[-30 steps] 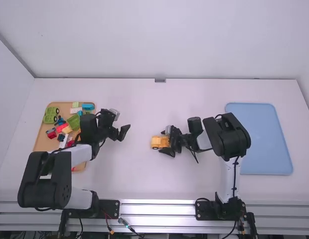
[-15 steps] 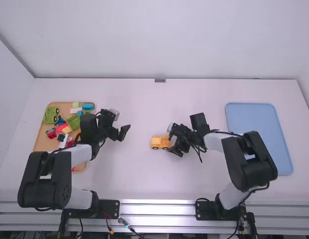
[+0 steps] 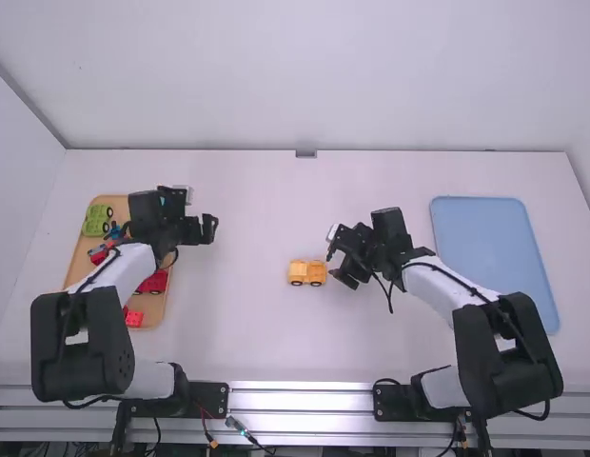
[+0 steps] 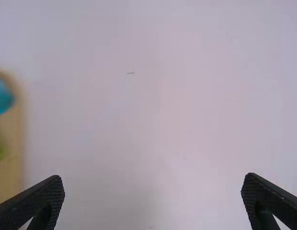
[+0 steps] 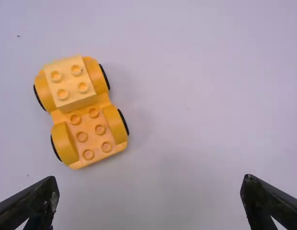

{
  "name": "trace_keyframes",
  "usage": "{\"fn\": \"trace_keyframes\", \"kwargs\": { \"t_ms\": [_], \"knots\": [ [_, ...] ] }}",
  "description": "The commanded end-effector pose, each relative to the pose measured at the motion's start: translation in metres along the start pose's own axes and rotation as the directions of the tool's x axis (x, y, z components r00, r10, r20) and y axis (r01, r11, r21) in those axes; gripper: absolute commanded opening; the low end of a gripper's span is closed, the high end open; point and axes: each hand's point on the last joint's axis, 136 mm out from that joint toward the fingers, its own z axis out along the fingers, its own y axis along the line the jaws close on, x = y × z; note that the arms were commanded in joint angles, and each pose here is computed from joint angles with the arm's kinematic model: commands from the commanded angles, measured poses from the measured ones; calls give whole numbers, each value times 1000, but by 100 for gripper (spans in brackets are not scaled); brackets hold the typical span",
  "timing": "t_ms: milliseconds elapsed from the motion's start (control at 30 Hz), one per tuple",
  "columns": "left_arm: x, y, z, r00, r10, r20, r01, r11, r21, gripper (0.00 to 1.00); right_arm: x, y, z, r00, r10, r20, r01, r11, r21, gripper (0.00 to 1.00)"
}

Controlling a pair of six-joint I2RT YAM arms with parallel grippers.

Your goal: Assemble lego blocks to make yellow taxi

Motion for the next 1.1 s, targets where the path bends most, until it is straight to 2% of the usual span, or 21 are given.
{"fn": "trace_keyframes", "kwargs": {
  "t_ms": [0, 67, 233, 333, 400, 600, 700, 833, 900, 933, 967, 1067],
  "knots": [
    [-15, 63, -18, 988, -155, 7, 151, 947, -285, 99, -5, -5, -3, 1000, -15, 14, 15, 1000, 24, 99],
    [-15, 96, -35, 971, -240, 2, 218, 882, -417, 99, -8, -6, -3, 999, -24, 24, 24, 999, 33, 99],
    [-23, 148, -59, 930, -364, 58, 341, 788, -513, 99, -13, -11, -4, 998, -37, 42, 34, 998, 53, 99],
    [-21, 169, -65, 914, -404, 38, 361, 768, -530, 99, -12, -11, -4, 999, -18, 42, 16, 998, 52, 99],
    [-19, 172, -66, 936, -348, -60, 276, 827, -489, 99, -12, -11, -4, 999, -16, 40, 14, 999, 51, 99],
    [-34, 186, -77, 942, -282, -183, 189, 894, -405, 99, -10, -21, -5, 999, -31, 23, 29, 995, 99, 99],
    [-51, 186, -82, 959, -173, -227, 95, 944, -318, 99, -11, -28, -5, 999, -40, 13, 38, 990, 138, 99],
    [-63, 176, -92, 948, 63, -313, -128, 973, -191, 99, -14, -39, -7, 998, -53, 18, 49, 981, 187, 99],
    [-59, 176, -96, 895, 221, -388, -298, 942, -152, 99, -20, -44, -9, 997, -67, 37, 58, 976, 208, 99],
    [-59, 176, -96, 895, 221, -388, -298, 942, -152, 99, -20, -44, -9, 997, -67, 37, 58, 976, 208, 99],
    [-53, 181, -95, 849, 300, -436, -391, 910, -134, 99, -23, -47, -9, 996, -76, 48, 64, 973, 220, 99],
    [-40, 185, -94, 768, 419, -485, -509, 858, -64, 99, -25, -48, -10, 995, -81, 55, 66, 971, 228, 99]
  ]
}}
